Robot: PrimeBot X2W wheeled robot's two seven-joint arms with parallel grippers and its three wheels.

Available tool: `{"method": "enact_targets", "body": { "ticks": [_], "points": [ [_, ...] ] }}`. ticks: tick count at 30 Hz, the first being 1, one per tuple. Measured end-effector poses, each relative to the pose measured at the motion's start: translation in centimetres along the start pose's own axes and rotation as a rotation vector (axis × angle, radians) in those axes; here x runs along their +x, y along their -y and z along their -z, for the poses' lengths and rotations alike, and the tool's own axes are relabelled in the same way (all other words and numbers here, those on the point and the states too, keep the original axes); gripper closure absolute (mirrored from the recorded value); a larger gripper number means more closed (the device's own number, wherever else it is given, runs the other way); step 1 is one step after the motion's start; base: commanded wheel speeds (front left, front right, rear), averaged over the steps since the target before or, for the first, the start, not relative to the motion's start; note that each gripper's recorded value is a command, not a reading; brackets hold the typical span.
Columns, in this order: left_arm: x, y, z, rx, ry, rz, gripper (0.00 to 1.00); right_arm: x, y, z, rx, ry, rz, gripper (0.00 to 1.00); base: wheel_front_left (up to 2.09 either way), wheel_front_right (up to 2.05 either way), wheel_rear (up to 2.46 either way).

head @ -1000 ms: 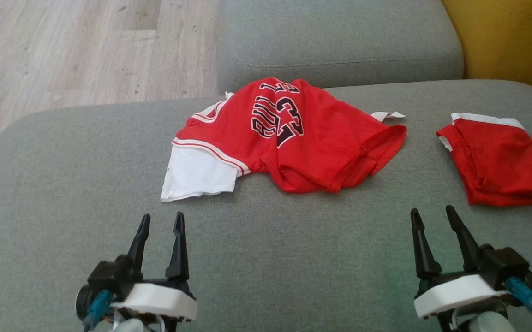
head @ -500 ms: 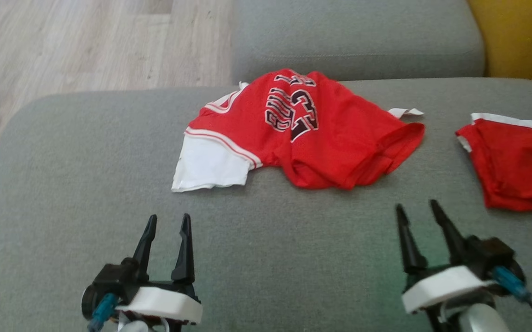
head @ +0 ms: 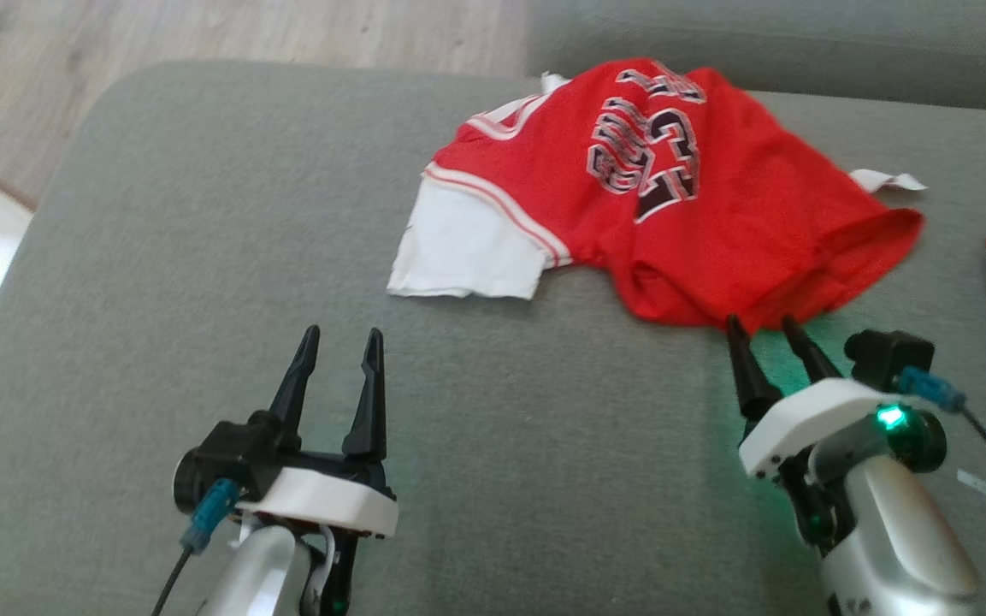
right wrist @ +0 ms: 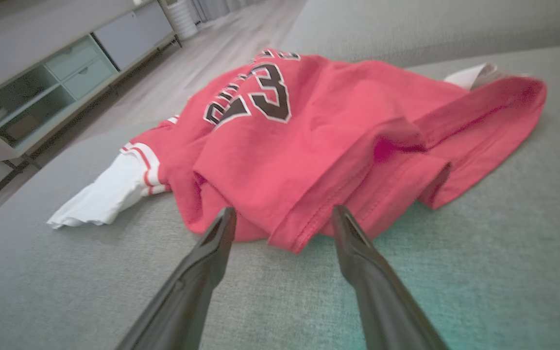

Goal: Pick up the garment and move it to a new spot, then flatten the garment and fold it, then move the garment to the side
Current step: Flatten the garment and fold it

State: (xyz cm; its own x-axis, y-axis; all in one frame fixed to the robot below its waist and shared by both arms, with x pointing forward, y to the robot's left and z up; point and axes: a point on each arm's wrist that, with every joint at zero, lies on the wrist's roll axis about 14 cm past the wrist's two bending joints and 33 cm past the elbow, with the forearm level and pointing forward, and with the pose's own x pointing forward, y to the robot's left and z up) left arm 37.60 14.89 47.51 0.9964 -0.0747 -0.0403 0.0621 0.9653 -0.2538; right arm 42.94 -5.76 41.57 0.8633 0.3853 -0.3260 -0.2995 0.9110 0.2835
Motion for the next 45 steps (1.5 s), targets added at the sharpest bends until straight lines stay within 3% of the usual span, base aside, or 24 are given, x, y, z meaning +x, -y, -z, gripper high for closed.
{"method": "enact_targets", "body": {
  "ticks": [10,12,21,31,41,45],
  "points": [
    [-0.4,-1.5,0.5,0.002,-0.018,-0.047,0.00,3.0,0.1,2.8,0.062,-0.108,0.012,0.03,0.00,0.00,0.00],
    [-0.3,-1.5,0.4,0.003,-0.016,-0.046,0.00,3.2,0.1,3.0,0.063,-0.110,0.012,1.00,0.00,0.00,0.00],
    [0.3,-0.6,-0.2,0.001,0.003,-0.019,0.00,3.4,-0.3,0.5,-0.002,-0.011,-0.004,1.00,0.00,0.00,0.00],
    [-0.5,1.0,-0.8,-0.015,0.028,0.022,0.00,0.0,0.2,-5.9,-0.221,0.203,0.013,1.00,0.00,0.00,0.00],
    [-1.3,2.7,-2.4,-0.018,0.084,0.066,0.00,-6.5,1.1,-8.7,-0.398,0.192,0.084,1.00,0.00,0.00,0.00],
    [-1.3,2.2,-1.9,-0.021,0.069,0.052,0.00,-6.1,0.9,-9.9,-0.426,0.183,0.078,1.00,0.00,0.00,0.00]
  ]
}}
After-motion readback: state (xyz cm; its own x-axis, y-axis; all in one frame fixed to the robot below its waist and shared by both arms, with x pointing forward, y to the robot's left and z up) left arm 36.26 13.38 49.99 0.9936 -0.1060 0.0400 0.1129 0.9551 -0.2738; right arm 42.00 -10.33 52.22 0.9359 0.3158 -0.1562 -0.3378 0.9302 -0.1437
